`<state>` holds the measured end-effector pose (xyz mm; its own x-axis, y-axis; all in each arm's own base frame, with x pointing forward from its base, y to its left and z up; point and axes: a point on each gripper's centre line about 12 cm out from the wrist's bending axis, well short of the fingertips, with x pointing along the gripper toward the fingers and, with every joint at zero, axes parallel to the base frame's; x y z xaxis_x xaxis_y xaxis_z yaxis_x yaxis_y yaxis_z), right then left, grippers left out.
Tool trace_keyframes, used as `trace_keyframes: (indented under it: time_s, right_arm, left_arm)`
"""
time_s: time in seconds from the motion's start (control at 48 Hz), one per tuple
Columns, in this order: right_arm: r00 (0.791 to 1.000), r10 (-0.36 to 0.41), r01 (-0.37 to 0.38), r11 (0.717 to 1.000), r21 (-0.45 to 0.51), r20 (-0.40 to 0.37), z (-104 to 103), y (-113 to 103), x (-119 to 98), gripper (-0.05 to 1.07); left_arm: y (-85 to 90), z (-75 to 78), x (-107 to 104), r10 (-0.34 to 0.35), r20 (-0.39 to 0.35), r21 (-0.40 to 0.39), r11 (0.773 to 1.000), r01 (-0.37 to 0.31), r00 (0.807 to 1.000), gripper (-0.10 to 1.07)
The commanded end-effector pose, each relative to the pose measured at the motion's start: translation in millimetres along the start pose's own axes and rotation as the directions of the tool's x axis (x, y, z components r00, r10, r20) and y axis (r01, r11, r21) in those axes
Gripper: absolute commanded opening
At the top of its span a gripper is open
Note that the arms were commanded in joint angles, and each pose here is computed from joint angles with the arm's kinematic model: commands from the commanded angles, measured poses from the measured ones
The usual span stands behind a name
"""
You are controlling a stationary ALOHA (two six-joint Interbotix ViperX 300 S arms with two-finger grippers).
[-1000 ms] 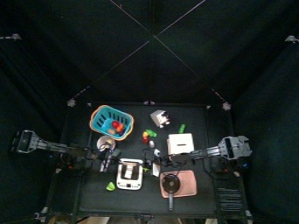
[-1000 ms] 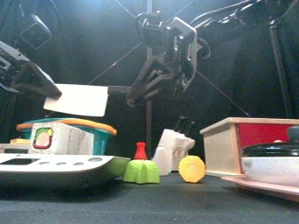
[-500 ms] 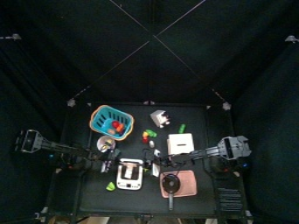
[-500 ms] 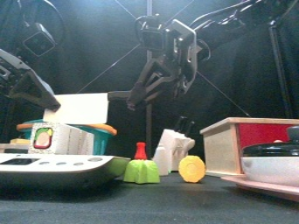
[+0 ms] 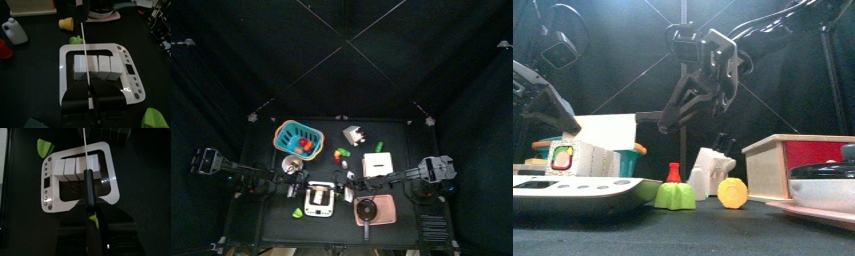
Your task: Cut sushi piece
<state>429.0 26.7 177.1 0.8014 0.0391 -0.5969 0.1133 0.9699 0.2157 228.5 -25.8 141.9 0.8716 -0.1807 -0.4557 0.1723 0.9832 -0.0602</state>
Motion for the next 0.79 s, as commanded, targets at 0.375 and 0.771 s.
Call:
trace_keyframes:
  time_s: [0.375, 0.771]
  right_arm:
    - [0.999, 0.011, -0.011, 1.0, 0.003, 0.033, 11.5, 3.4, -5.4, 0.33]
    - [1.0, 0.011, -0.011, 1.0, 0.001, 0.024, 8.4, 3.9, -2.5, 0.33]
  left_arm:
    - [-0.4, 7.6, 2.1, -0.003, 0.021, 0.003, 1.0, 0.003, 1.0, 0.26]
    - [-0.7, 6.8, 1.9, -0.004, 0.018, 0.003, 1.0, 0.004, 1.0, 0.26]
